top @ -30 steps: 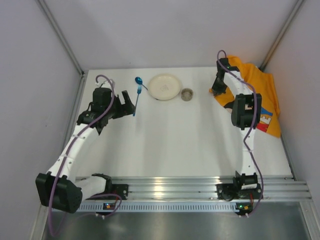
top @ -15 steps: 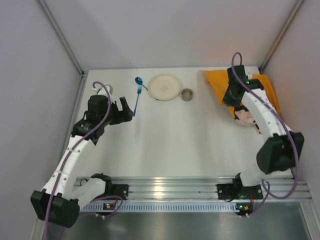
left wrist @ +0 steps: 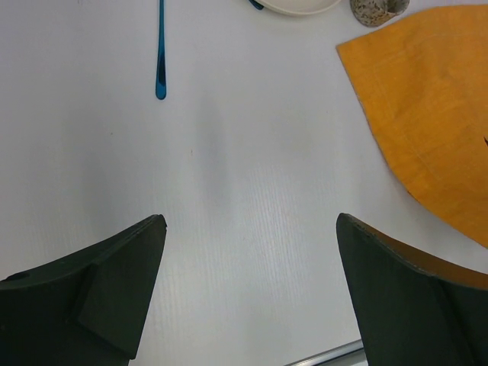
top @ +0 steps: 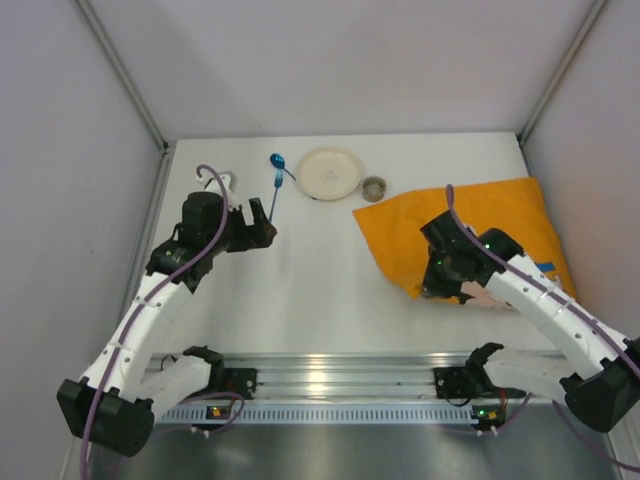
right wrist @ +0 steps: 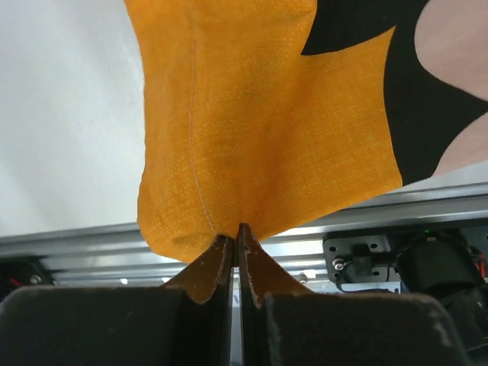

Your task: Set the dinner table for one person

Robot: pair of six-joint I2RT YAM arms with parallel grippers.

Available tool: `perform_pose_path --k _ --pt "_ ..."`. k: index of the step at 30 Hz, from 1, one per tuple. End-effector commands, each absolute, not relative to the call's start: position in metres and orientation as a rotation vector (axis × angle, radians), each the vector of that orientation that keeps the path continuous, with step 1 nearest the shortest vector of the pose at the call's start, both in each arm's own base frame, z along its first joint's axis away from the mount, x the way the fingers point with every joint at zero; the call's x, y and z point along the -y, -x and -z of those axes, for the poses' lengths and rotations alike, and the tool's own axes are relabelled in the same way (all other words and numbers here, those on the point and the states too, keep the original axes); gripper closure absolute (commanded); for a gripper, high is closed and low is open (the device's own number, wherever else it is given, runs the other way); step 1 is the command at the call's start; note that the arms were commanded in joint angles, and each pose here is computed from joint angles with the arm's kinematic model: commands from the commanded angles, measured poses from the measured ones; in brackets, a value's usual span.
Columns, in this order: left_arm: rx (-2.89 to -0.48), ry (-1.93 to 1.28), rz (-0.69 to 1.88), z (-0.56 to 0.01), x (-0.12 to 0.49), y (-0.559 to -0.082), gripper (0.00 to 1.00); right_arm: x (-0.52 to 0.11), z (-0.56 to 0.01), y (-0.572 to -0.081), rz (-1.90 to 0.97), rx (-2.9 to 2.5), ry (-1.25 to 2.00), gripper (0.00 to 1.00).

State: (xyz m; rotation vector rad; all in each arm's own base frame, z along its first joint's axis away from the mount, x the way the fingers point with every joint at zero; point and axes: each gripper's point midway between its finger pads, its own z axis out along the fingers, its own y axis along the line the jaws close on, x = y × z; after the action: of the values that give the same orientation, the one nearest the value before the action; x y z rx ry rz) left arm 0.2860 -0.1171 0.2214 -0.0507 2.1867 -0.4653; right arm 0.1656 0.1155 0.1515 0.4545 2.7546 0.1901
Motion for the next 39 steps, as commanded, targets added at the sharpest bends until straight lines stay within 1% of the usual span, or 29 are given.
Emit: perform_pose_path --k 1,5,6,7,8,9,10,11,12,13,18,19,21,22,23,24,25,27,33,38,39 --pt "-2.174 0.030 0.481 -0.223 0.120 -0.284 0.01 -0.165 -0.158 -0.147 -0.330 -2.820 -0.382 1.00" --pt "-2.198 0.025 0.469 -0.215 0.120 -0.284 0.01 -0.232 -0.155 -0.147 -0.413 -2.859 -0.154 1.00" --pt "-2.212 0.022 0.473 -0.209 0.122 -0.283 0.01 -0.250 -0.161 -0.149 -0.468 -2.848 -0.077 0.95" --pt "-2.224 0.019 0.476 -0.206 0.123 -0.282 0.01 -0.272 -0.165 -0.139 -0.552 -2.869 0.022 0.79" --pt "-2.251 0.021 0.475 -0.197 0.124 -0.283 0.01 -0.292 -0.160 -0.142 -0.578 -2.876 0.082 0.57" --pt "-2.263 0.014 0.495 -0.195 0.128 -0.282 0.01 -0.311 -0.177 -0.140 -0.634 -2.837 0.182 0.38" --pt "-2.275 0.006 0.502 -0.191 0.131 -0.283 0.01 -0.319 -0.181 -0.140 -0.626 -2.828 0.229 0.27" --pt "-2.300 -0.001 0.509 -0.183 0.134 -0.283 0.01 -0.324 -0.177 -0.142 -0.576 -2.839 0.255 0.18" --pt "-2.318 -0.012 0.518 -0.177 0.138 -0.283 0.01 -0.331 -0.193 -0.146 -0.586 -2.805 0.271 0.12" --pt "-2.322 -0.029 0.534 -0.174 0.144 -0.283 0.01 -0.324 -0.192 -0.143 -0.531 -2.824 0.303 0.08" --pt "-2.396 -0.138 0.579 -0.145 0.176 -0.287 0.01 -0.291 -0.193 -0.148 -0.388 -2.781 0.276 0.00" --pt "-2.443 -0.176 0.583 -0.129 0.189 -0.287 0.01 -0.275 -0.192 -0.152 -0.316 -2.777 0.241 0.00" --pt "-2.437 -0.249 0.614 -0.128 0.215 -0.291 0.01 -0.255 -0.193 -0.153 -0.279 -2.764 0.179 0.00" --pt "-2.492 -0.266 0.605 -0.109 0.224 -0.294 0.01 -0.243 -0.193 -0.159 -0.254 -2.752 0.125 0.00" --pt "-2.471 -0.290 0.630 -0.115 0.239 -0.303 0.01 -0.235 -0.201 -0.159 -0.281 -2.727 0.086 0.00" --pt "-2.488 -0.321 0.636 -0.108 0.252 -0.303 0.01 -0.225 -0.198 -0.160 -0.271 -2.730 0.044 0.00" --pt "-2.544 -0.331 0.624 -0.087 0.259 -0.306 0.01 -0.216 -0.200 -0.165 -0.274 -2.721 -0.011 0.00" --pt "-2.560 -0.355 0.670 -0.085 0.281 -0.316 0.01 -0.199 -0.205 -0.169 -0.291 -2.695 -0.088 0.00" --pt "-2.622 -0.392 0.731 -0.052 0.328 -0.332 0.01 -0.162 -0.212 -0.168 -0.277 -2.663 -0.185 0.00" --pt "-2.665 -0.461 0.667 -0.032 0.355 -0.336 0.02 -0.149 -0.209 -0.169 -0.249 -2.664 -0.202 0.00" --pt "-2.699 -0.479 0.622 -0.016 0.355 -0.335 0.02 -0.147 -0.210 -0.172 -0.246 -2.662 -0.208 0.00"
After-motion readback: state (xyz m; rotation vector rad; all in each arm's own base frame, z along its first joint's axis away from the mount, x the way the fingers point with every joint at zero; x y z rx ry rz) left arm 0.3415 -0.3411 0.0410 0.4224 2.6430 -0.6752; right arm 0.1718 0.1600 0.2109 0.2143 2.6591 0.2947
